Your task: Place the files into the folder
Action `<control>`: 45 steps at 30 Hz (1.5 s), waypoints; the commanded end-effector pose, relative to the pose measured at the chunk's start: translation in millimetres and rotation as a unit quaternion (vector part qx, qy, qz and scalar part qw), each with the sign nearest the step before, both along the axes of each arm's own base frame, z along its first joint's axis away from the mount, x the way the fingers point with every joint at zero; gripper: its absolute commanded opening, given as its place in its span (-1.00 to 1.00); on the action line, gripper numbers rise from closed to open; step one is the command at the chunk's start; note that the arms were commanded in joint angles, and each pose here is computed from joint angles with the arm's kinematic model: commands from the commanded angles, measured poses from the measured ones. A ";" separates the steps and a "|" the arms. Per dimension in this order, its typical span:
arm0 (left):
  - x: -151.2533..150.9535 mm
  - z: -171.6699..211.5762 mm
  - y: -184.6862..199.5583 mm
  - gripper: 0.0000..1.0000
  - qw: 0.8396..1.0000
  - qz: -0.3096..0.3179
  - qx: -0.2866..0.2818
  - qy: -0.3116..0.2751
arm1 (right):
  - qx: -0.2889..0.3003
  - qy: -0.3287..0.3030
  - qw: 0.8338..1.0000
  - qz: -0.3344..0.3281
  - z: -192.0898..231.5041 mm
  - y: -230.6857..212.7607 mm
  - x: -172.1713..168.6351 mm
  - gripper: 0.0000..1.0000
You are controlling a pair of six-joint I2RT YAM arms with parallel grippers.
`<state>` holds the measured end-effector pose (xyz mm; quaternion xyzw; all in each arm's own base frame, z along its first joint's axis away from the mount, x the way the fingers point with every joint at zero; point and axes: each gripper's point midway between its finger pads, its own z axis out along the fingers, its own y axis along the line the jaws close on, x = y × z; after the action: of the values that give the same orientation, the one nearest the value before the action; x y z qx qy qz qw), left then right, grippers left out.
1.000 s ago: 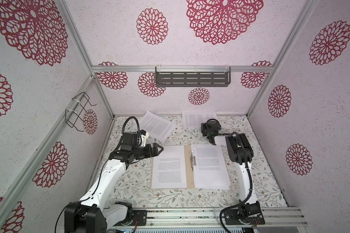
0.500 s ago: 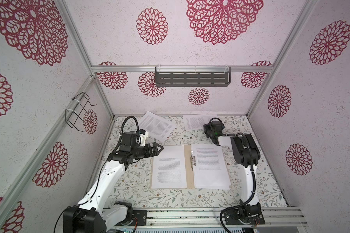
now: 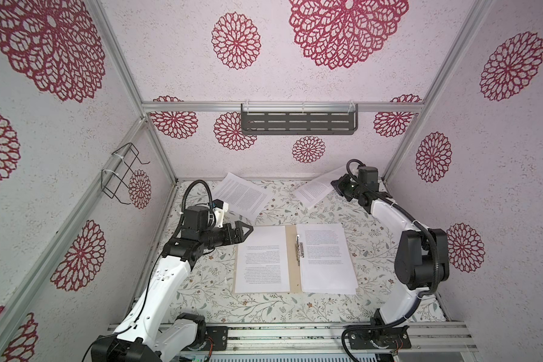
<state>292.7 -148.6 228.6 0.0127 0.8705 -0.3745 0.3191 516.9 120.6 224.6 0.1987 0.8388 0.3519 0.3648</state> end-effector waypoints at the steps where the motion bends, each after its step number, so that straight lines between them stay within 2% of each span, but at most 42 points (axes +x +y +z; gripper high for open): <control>1: -0.2 8.9 -1.2 0.95 1.000 -0.007 -0.012 -0.022 | -0.093 0.024 0.988 0.121 0.4 7.6 -50.7 -1.00; 11: -8.3 22.6 -4.0 0.95 0.999 -0.016 -0.031 -0.042 | -0.170 -0.016 0.967 0.191 32.7 -1.0 -132.8 -1.00; 18: -15.5 34.1 -5.5 0.95 0.997 -0.020 -0.047 -0.063 | -0.170 0.007 0.949 0.266 43.4 5.9 -192.5 -1.00; 23: -21.2 44.0 -6.6 0.95 0.994 -0.021 -0.064 -0.085 | -0.178 -0.015 0.937 0.301 60.2 8.2 -223.8 -1.00; 27: -24.6 49.3 -7.1 0.95 0.993 -0.024 -0.070 -0.093 | -0.158 -0.025 0.931 0.329 73.3 15.5 -240.4 -1.00; 33: -33.6 58.9 -17.0 0.95 0.988 -0.053 -0.104 -0.101 | -0.211 0.063 0.915 0.337 25.2 -3.9 -242.4 -1.00; 38: -58.4 82.8 -40.8 0.95 0.969 -0.135 -0.170 -0.122 | -0.256 0.115 0.900 0.332 -13.7 -21.2 -235.9 -1.00; 40: -64.1 86.9 -43.7 0.95 0.965 -0.145 -0.175 -0.131 | -0.281 0.133 0.892 0.327 -27.5 -30.0 -231.2 -1.00; 45: -63.0 84.0 -42.2 0.95 0.968 -0.137 -0.165 -0.132 | -0.334 0.198 0.865 0.319 -74.4 -53.7 -217.0 -1.00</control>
<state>234.1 -188.0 300.9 0.1086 0.7519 -0.5389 0.3639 292.4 86.7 167.5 -0.1353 0.9707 0.1606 0.1173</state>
